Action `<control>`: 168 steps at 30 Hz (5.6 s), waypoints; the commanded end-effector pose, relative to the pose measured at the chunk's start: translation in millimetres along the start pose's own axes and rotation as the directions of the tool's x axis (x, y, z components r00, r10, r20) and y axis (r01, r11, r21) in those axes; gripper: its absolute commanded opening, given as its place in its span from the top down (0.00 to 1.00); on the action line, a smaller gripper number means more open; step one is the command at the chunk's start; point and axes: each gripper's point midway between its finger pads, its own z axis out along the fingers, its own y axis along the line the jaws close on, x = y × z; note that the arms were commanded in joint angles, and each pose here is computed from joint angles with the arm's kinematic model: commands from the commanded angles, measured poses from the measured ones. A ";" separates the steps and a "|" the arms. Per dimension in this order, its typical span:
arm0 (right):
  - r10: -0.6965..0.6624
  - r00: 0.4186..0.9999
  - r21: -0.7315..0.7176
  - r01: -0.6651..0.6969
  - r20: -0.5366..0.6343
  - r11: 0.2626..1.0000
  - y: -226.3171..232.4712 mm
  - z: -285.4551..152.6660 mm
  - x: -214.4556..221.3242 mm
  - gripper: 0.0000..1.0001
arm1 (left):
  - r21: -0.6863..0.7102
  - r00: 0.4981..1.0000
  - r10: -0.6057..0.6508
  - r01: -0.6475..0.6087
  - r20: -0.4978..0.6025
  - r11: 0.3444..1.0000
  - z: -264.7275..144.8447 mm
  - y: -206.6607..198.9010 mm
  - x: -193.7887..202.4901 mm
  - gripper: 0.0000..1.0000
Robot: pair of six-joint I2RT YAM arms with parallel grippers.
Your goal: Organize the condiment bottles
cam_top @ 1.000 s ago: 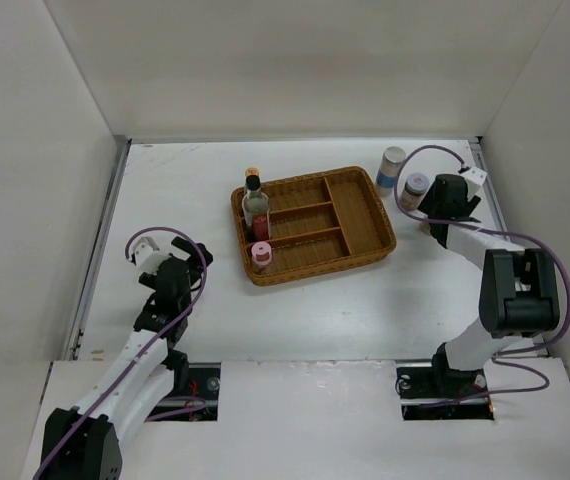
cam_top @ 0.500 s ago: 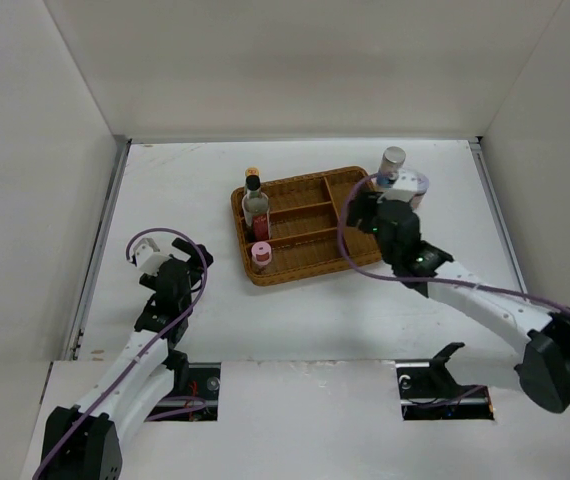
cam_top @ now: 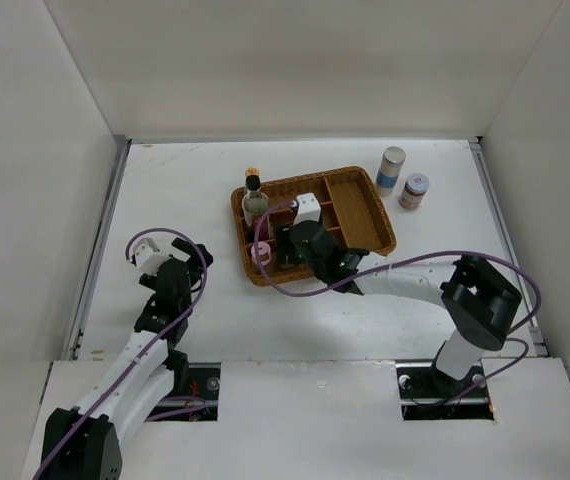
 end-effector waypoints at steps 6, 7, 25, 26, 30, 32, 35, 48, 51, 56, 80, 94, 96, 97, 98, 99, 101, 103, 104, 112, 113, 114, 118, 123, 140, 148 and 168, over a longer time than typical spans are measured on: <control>0.070 0.996 -0.033 -0.068 0.048 0.997 23.7 5.0 -16.0 0.41 | 0.037 1.000 -0.017 0.017 0.016 0.999 0.0 -7.8 -4.3 0.00; 0.072 0.997 -0.032 -0.071 0.041 0.997 23.8 5.9 -13.2 0.38 | 0.037 1.000 -0.017 0.017 0.016 0.999 0.0 -7.8 -4.3 0.00; 0.145 0.976 0.055 -0.155 0.160 0.986 -36.5 -68.6 -83.5 0.06 | 0.038 1.000 -0.019 0.018 0.018 0.999 0.0 -7.7 -5.0 0.00; 0.163 0.968 0.079 -0.180 0.189 0.981 -54.7 -73.6 -91.2 0.06 | 0.038 1.000 -0.019 0.018 0.018 0.999 0.0 -7.7 -5.0 0.00; 0.212 0.927 0.279 -0.302 0.311 0.911 -168.1 -78.7 -110.4 0.06 | 0.035 1.000 -0.018 0.017 0.016 0.999 0.2 -7.2 -4.4 0.00; 0.216 0.907 0.405 -0.361 0.360 0.840 -233.4 -80.0 -113.2 0.01 | 0.037 1.000 -0.018 0.018 0.017 0.999 0.2 -7.8 -4.9 0.00; 0.211 0.896 0.536 -0.408 0.391 0.739 -312.8 -78.7 -111.9 0.00 | 0.035 1.000 -0.018 0.017 0.016 0.999 0.1 -6.9 -4.2 0.00; 0.268 0.933 0.526 -0.358 0.240 0.771 -404.8 15.1 -106.0 0.00 | 0.044 1.000 -0.021 0.020 0.015 0.999 1.8 -8.6 -3.2 0.00; 0.263 0.940 0.533 -0.340 0.217 0.775 -409.1 25.4 -98.8 0.00 | 0.038 1.000 -0.017 0.017 0.011 0.999 3.1 -7.6 -1.5 0.00; 0.273 0.940 0.542 -0.342 0.205 0.768 -414.3 32.7 -89.8 0.02 | 0.040 1.000 -0.017 0.016 0.009 0.999 4.3 -8.8 -0.7 0.00; 0.288 0.883 0.497 -0.450 0.370 0.742 -376.9 -29.0 -106.0 0.54 | 0.051 1.000 -0.016 0.016 0.004 0.999 3.4 -11.5 0.5 0.00; 0.247 0.911 0.100 -0.294 0.330 0.951 -143.3 -58.6 -122.0 0.52 | 0.073 1.000 -0.022 0.022 0.003 0.997 -0.1 -14.7 0.0 0.00; 0.236 0.924 0.059 -0.265 0.301 0.962 -114.5 -50.5 -114.9 0.51 | 0.074 1.000 -0.024 0.024 0.005 0.997 -0.4 -14.9 -0.9 0.00; 0.231 0.929 0.046 -0.254 0.289 0.966 -103.4 -45.8 -111.0 0.51 | 0.074 1.000 -0.025 0.025 0.007 0.997 -0.6 -14.5 -1.4 0.00; 0.224 0.936 0.036 -0.242 0.270 0.970 -94.1 -40.3 -104.9 0.51 | 0.076 1.000 -0.027 0.026 0.009 0.997 -0.9 -14.8 -2.1 0.00; 0.217 0.942 0.029 -0.232 0.254 0.972 -86.0 -35.3 -99.7 0.51 | 0.076 1.000 -0.027 0.026 0.009 0.997 -1.2 -14.4 -2.0 0.00; 0.209 0.951 0.017 -0.218 0.228 0.976 -73.9 -27.2 -90.5 0.51 | 0.076 1.000 -0.027 0.026 0.009 0.997 -1.4 -14.0 -1.8 0.00; 0.195 0.960 0.008 -0.200 0.201 0.980 -61.0 -19.5 -79.9 0.51 | 0.076 1.000 -0.027 0.026 0.009 0.997 -1.4 -14.0 -1.8 0.00; 0.185 0.965 0.012 -0.190 0.188 0.982 -56.6 -15.5 -73.7 0.51 | 0.076 1.000 -0.027 0.026 0.009 0.997 -1.4 -14.0 -1.8 0.00; 0.127 0.986 0.041 -0.132 0.105 0.990 -30.0 5.5 -29.4 0.42 | 0.075 1.000 -0.026 0.026 0.008 0.997 -1.3 -13.8 -1.5 0.00; 0.126 0.987 0.051 -0.132 0.101 0.990 -29.7 7.0 -26.9 0.41 | 0.075 1.000 -0.026 0.026 0.008 0.997 -1.3 -13.8 -1.5 0.00; 0.128 0.987 0.056 -0.134 0.097 0.989 -29.6 7.5 -24.7 0.39 | 0.074 1.000 -0.026 0.025 0.007 0.997 -1.2 -13.5 -1.2 0.00; 0.154 0.985 0.078 -0.159 0.075 0.984 -32.4 5.2 -20.7 0.23 | 0.074 1.000 -0.026 0.025 0.007 0.997 -1.2 -13.5 -1.2 0.00; 0.168 0.979 0.124 -0.182 0.116 0.975 -55.8 -17.5 -39.0 0.17 | 0.073 1.000 -0.025 0.024 0.006 0.997 -1.0 -13.3 -0.9 0.00; 0.159 0.920 0.456 -0.321 0.359 0.830 -286.7 -40.8 -144.3 0.01 | 0.068 0.999 -0.029 0.028 0.013 0.997 -0.6 -11.1 -2.7 0.00; 0.156 0.947 0.468 -0.277 0.280 0.839 -338.1 25.9 -176.9 0.00 | 0.064 1.000 -0.027 0.027 0.014 0.998 1.8 -10.9 -2.2 0.00; 0.142 0.979 0.514 -0.199 0.148 0.834 -356.5 75.6 -158.7 0.28 | 0.064 0.999 -0.029 0.028 0.015 0.998 4.1 -11.6 -1.9 0.00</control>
